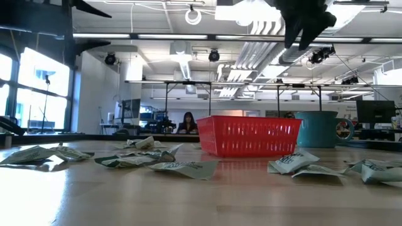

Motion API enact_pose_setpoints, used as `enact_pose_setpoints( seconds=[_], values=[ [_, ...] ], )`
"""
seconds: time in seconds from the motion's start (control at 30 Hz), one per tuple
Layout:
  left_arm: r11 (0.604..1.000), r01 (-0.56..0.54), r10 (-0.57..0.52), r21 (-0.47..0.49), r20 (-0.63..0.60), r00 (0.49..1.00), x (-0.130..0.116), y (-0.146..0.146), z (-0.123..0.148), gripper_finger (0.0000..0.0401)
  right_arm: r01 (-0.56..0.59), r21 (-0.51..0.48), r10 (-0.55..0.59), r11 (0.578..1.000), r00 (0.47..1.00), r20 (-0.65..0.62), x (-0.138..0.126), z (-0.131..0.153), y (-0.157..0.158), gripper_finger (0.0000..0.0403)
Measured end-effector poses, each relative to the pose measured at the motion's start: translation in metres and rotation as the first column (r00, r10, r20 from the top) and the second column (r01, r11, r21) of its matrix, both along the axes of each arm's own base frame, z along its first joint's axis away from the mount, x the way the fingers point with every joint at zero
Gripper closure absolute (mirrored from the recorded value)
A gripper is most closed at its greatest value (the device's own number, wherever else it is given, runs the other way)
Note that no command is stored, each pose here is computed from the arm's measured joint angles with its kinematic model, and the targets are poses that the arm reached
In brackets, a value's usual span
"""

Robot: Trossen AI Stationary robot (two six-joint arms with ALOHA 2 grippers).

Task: Pick and place items into bin
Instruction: Put the white stevia pack into the red bin

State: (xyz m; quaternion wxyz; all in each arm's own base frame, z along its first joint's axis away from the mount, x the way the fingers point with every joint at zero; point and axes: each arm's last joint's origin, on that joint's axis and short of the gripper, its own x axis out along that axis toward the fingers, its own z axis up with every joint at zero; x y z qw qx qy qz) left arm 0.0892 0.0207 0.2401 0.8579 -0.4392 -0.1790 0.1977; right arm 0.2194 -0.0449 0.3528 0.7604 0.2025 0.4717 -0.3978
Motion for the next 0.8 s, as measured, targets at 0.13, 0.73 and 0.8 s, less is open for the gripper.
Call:
enact_pose_setpoints(
  seconds=[0.13,0.73,0.8],
  values=[
    [1.000,0.000,0.000,0.000,-0.003,1.000,0.000,0.000,0.000,0.0086,-0.073,0.084,0.075,0.994,0.997,-0.022,0.019,-0.014,-0.020,0.0111],
    [1.000,0.000,0.000,-0.001,-0.006,1.000,0.000,0.000,0.000,0.0086,-0.229,0.313,0.296,0.922,0.937,-0.186,0.086,-0.107,-0.076,0.0111],
    [1.000,0.000,0.000,-0.001,-0.006,1.000,0.000,0.000,0.000,0.0086,-0.205,0.357,0.284,0.911,0.941,-0.186,0.087,-0.115,-0.080,0.0111]
  ],
)
